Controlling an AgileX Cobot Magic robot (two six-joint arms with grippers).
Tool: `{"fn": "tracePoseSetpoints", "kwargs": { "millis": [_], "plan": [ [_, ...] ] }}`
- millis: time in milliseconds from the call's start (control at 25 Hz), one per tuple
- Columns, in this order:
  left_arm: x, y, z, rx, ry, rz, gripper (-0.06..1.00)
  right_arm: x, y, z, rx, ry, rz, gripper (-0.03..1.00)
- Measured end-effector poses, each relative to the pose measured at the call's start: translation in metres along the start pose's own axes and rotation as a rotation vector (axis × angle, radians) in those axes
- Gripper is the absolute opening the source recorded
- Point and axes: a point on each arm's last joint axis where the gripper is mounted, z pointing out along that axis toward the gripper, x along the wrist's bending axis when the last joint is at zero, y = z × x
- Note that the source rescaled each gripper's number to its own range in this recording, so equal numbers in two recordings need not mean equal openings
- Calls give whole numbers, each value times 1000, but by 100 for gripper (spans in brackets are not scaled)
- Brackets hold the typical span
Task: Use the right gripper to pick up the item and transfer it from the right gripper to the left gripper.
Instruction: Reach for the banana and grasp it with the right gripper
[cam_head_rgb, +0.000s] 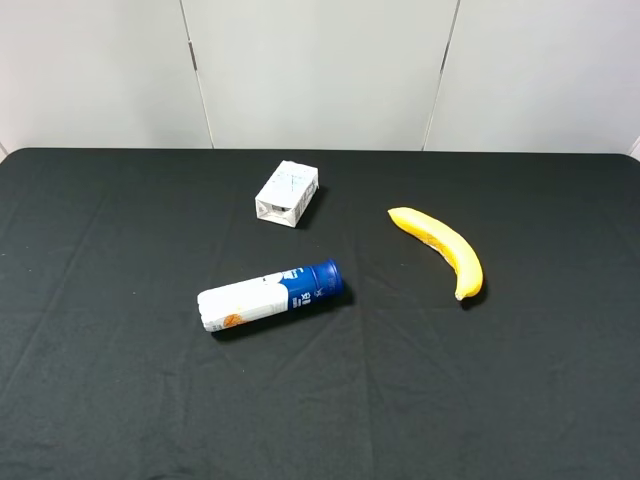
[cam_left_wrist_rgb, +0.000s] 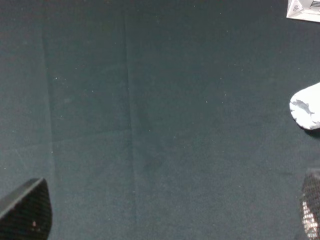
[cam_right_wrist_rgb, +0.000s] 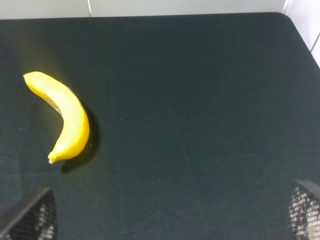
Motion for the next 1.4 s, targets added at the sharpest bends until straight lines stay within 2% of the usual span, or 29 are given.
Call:
{"fn": "tracePoseSetpoints", "kwargs": {
  "millis": [200,360,600,840,960,1160,1400],
  "plan": [
    [0,0,0,0,0,0,98,0,0,0,0,0,0,100],
    [0,0,0,0,0,-2,98,0,7,1,40,0,0,100],
    [0,0,0,0,0,-11,98,3,62,21,185,20,-16,100],
    [0,0,0,0,0,-13,98,5,101,54,255,43,-67,100],
    [0,0,0,0,0,-13,98,13,107,74,310,107,-113,100],
    [0,0,0,0,0,-13,98,36,102,110,462,212,-225,100],
    [0,0,0,0,0,-15,98,64,85,151,653,286,-330,100]
  ]
}}
